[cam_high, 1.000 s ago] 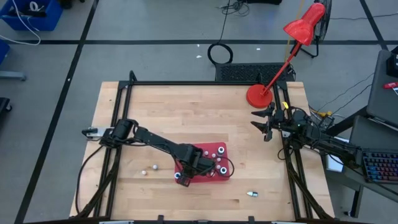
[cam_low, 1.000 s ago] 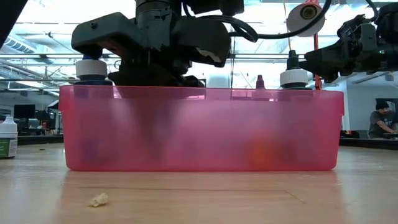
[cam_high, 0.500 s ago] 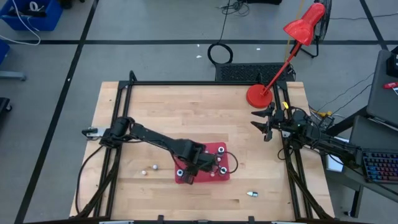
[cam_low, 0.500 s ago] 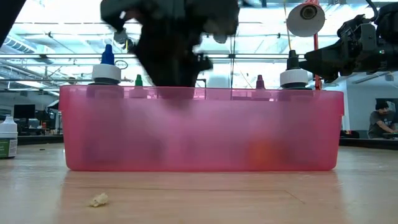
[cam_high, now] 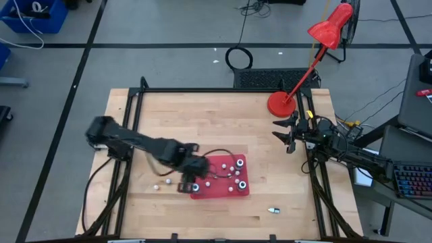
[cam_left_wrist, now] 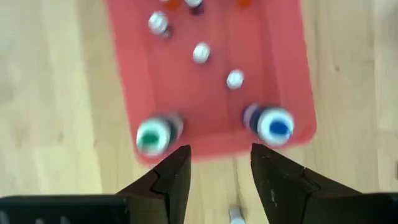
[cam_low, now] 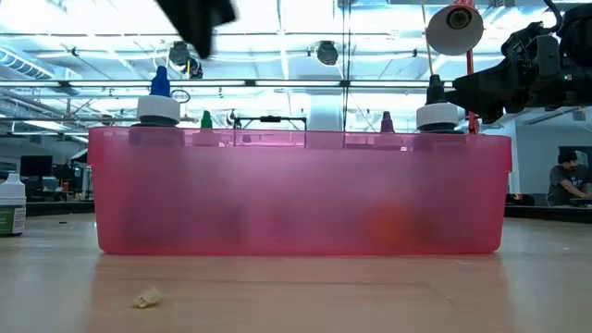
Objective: Pick & Place food coloring
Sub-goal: Put the small purple food coloring bottle into the pink bin
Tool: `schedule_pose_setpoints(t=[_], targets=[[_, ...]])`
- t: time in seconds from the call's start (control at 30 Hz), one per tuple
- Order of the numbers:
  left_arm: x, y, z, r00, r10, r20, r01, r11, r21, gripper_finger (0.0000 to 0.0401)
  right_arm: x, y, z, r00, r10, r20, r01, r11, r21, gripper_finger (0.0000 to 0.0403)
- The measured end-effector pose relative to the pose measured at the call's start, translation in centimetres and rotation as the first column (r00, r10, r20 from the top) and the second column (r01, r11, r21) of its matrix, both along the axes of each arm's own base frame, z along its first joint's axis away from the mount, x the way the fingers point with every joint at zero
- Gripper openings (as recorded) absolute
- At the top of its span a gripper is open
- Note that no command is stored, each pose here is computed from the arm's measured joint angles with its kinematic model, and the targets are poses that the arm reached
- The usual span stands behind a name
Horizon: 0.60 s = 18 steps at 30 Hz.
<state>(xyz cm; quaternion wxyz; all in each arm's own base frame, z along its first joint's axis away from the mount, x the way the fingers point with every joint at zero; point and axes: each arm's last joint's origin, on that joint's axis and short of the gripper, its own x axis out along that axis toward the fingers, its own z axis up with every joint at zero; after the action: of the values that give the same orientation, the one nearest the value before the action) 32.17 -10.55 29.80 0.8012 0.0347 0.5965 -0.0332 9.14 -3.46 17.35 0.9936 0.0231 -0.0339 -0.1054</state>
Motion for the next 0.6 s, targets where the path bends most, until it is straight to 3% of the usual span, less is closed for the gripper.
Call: schedule_pose_setpoints(t=[0.13,0.37,0.5,0.6], targets=[[-4.4,-0.4,-1.2,0.993,0.114,0.024,-0.115,0.993,0.026,0.0170,0.0,0.0,0.0,1.000,0.000,0.000,0.000,1.000,0.000,0.0210],[-9.3,-0.3,-5.0,0.951,0.307,0.043,-0.302,0.949,-0.086,0.0170,0.0,0.0,0.0,1.000,0.000,0.000,0.000,1.000,0.000,0.0210],[-10.5,-0.5,-7.4,0.945,0.327,0.012,-0.325,0.942,-0.084,0.0170,0.0,0.0,0.0,1.000,0.000,0.001,0.000,1.000,0.000,0.0210],[-11.3,-0.8,-9.0,0.959,0.284,-0.016,-0.284,0.956,-0.068,0.0170,0.0,0.0,0.0,1.000,0.000,0.001,0.000,1.000,0.000,0.0210]])
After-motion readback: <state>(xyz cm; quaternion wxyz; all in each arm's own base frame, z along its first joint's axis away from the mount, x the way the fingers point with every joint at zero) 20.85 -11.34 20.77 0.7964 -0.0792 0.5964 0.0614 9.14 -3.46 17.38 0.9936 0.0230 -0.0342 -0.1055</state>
